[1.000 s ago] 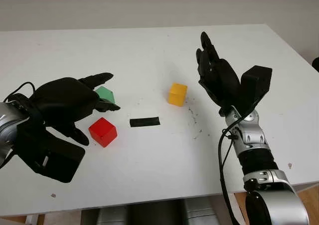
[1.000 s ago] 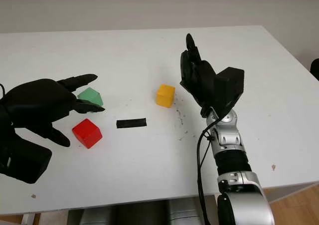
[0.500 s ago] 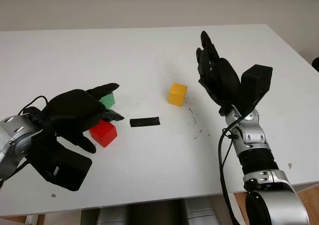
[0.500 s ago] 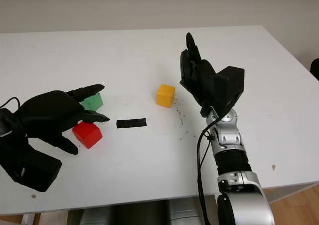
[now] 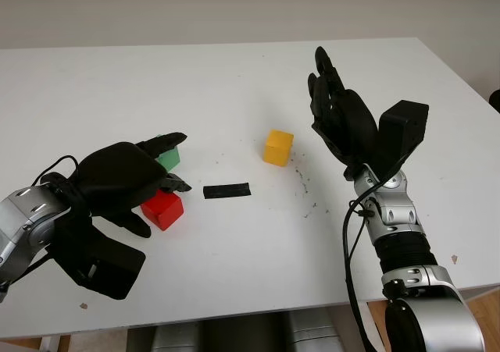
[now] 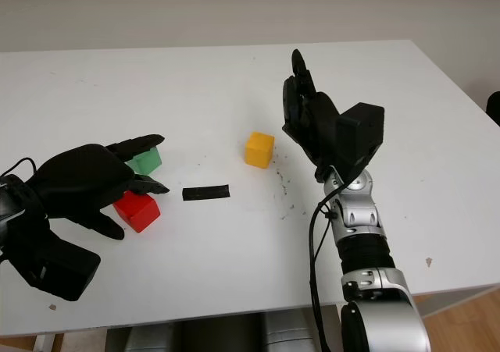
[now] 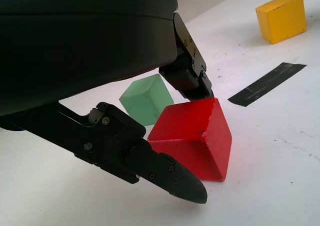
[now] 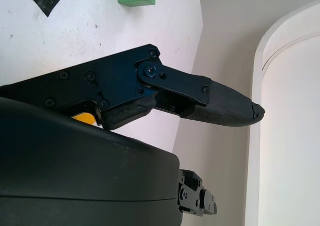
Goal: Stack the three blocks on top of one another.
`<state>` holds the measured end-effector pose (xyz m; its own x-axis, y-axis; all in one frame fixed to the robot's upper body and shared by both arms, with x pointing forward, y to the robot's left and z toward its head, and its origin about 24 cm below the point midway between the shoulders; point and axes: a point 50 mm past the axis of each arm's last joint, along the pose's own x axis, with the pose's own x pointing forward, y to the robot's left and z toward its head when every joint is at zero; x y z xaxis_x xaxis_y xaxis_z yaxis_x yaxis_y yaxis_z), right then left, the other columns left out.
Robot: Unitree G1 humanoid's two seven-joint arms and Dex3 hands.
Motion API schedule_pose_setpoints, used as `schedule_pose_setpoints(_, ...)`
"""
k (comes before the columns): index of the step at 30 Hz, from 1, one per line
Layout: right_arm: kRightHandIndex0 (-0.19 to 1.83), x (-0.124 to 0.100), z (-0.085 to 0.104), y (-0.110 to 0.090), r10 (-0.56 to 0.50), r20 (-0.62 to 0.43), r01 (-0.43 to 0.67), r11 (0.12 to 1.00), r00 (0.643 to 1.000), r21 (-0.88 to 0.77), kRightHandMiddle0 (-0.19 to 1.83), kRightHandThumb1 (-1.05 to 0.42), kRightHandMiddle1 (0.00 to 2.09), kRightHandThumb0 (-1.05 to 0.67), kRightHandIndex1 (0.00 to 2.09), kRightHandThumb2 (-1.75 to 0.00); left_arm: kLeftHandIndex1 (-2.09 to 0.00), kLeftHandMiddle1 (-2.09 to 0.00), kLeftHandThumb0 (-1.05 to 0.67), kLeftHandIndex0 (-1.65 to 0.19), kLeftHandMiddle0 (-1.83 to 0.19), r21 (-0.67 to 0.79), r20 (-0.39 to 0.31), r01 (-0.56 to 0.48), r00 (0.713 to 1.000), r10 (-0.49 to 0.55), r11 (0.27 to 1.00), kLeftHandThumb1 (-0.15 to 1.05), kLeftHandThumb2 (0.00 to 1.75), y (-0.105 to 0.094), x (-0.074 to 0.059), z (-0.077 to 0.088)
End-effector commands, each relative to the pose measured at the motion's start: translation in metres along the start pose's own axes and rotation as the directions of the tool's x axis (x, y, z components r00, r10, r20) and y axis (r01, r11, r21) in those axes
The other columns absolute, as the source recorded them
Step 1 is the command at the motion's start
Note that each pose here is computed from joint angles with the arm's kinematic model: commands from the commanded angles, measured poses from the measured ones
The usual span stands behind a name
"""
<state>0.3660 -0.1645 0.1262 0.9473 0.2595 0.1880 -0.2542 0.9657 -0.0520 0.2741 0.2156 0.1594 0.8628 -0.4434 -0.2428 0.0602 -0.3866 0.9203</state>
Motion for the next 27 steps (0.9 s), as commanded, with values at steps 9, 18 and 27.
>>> schedule_pose_setpoints(9,-0.19,0.0016,0.0082,-0.0029,0.002,0.027,-0.001,1.0,1.0,-0.009,-0.19,-1.05,0.0,-0.77,0.0,-0.75,-0.86,-0.07,-0.57,-0.44,-0.15,0.105,-0.009,-0.01,1.0,0.011,0.994,0.85,0.06,0.0009,0.0013,0.0026)
schedule_pose_setpoints(18,-0.19,0.0016,0.008,-0.0027,-0.002,0.023,0.002,1.0,1.0,-0.001,-0.19,-1.05,0.0,-0.77,0.0,-0.74,-1.42,-0.06,-0.52,-0.42,-0.3,0.115,-0.018,-0.017,1.0,0.019,0.993,0.9,0.06,0.0001,0.003,0.0035)
schedule_pose_setpoints(27,-0.19,0.001,0.0081,-0.0021,-0.001,0.017,0.001,1.0,1.0,0.005,-0.19,-1.05,0.0,-0.78,0.0,-0.73,-1.5,-0.05,-0.45,-0.45,-0.31,-0.049,0.009,-0.09,0.996,0.091,0.995,0.91,0.06,0.0021,0.0029,0.0016)
